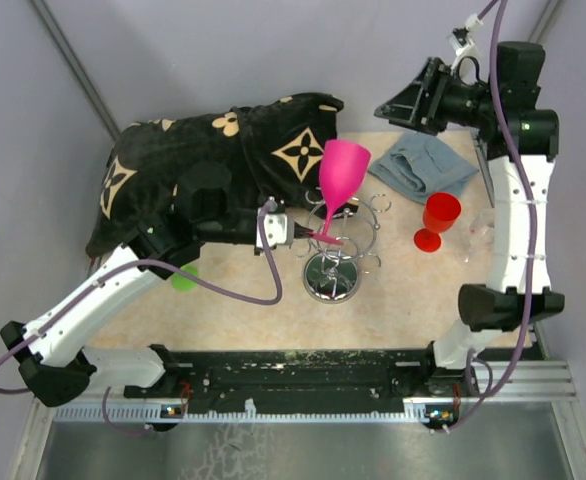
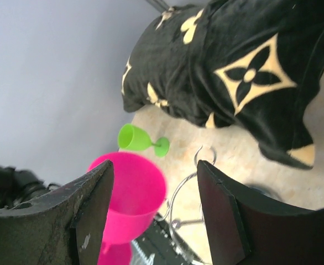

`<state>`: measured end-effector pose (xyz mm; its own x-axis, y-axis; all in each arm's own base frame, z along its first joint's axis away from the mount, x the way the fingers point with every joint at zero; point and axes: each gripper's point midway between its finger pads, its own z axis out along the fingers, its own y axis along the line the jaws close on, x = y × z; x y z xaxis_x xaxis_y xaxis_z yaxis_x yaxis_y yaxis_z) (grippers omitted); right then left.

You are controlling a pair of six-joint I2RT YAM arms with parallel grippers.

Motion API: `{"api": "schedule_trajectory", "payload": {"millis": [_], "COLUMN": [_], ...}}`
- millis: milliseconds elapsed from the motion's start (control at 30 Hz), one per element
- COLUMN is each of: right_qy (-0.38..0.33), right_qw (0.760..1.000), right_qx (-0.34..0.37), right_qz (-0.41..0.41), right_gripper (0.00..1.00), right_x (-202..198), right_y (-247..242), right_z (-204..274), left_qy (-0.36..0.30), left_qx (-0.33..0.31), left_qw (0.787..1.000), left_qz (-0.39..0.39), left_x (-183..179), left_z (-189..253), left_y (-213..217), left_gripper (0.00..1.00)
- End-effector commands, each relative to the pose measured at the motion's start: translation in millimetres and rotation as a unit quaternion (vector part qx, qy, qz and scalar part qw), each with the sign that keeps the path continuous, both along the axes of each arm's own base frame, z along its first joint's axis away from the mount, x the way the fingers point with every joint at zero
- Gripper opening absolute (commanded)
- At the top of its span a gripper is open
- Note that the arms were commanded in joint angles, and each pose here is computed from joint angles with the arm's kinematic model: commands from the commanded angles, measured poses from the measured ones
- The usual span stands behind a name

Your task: Take the wine glass off the wine glass rack

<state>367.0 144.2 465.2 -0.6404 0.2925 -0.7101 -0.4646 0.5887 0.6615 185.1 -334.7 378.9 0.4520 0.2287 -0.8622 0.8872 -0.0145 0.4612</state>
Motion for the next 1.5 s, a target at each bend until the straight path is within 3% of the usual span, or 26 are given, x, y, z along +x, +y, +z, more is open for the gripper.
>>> {"api": "schedule_trajectory", "payload": {"millis": [0,433,1067,1233,1300,1333,1400,1467], "right_qy": [-0.030,0.001,0.024,0.041,0.043,0.042,0.037,0.025], "right_qw": [0.999,0.995,0.988,0.984,0.982,0.982,0.981,0.980], "right_qx": [0.007,-0.002,-0.024,-0.032,-0.030,-0.028,-0.022,-0.016], "right_qz": [0.038,0.096,0.148,0.168,0.179,0.184,0.190,0.195], "right_gripper": [0.62,0.62,0.59,0.41,0.27,0.15,0.00,0.00], "right_x": [-56.0,-132.0,-192.8,-205.4,-209.6,-211.1,-213.3,-215.7], "right_y": [6.0,28.8,40.4,44.7,47.2,48.2,49.8,50.7], "right_z": [17.3,-12.0,-41.0,-54.1,-55.4,-54.7,-51.0,-43.0], "left_qy": [-0.053,-0.117,-0.140,-0.159,-0.166,-0.170,-0.175,-0.180], "left_qx": [0.005,0.026,0.025,0.013,0.005,0.002,-0.006,-0.022], "left_qw": [0.996,0.981,0.975,0.974,0.974,0.974,0.975,0.977], "left_qz": [-0.077,-0.153,-0.172,-0.160,-0.153,-0.149,-0.136,-0.110], "left_x": [-26.2,-41.9,-40.7,-34.9,-33.7,-32.7,-29.1,-22.5], "left_z": [-6.7,-25.4,-22.0,-9.6,-4.7,-2.9,1.7,11.7], "left_y": [5.0,2.6,-15.8,-21.8,-23.4,-24.1,-26.1,-28.5], "left_gripper": [0.00,0.00,0.00,0.00,0.00,0.00,0.00,0.00]}}
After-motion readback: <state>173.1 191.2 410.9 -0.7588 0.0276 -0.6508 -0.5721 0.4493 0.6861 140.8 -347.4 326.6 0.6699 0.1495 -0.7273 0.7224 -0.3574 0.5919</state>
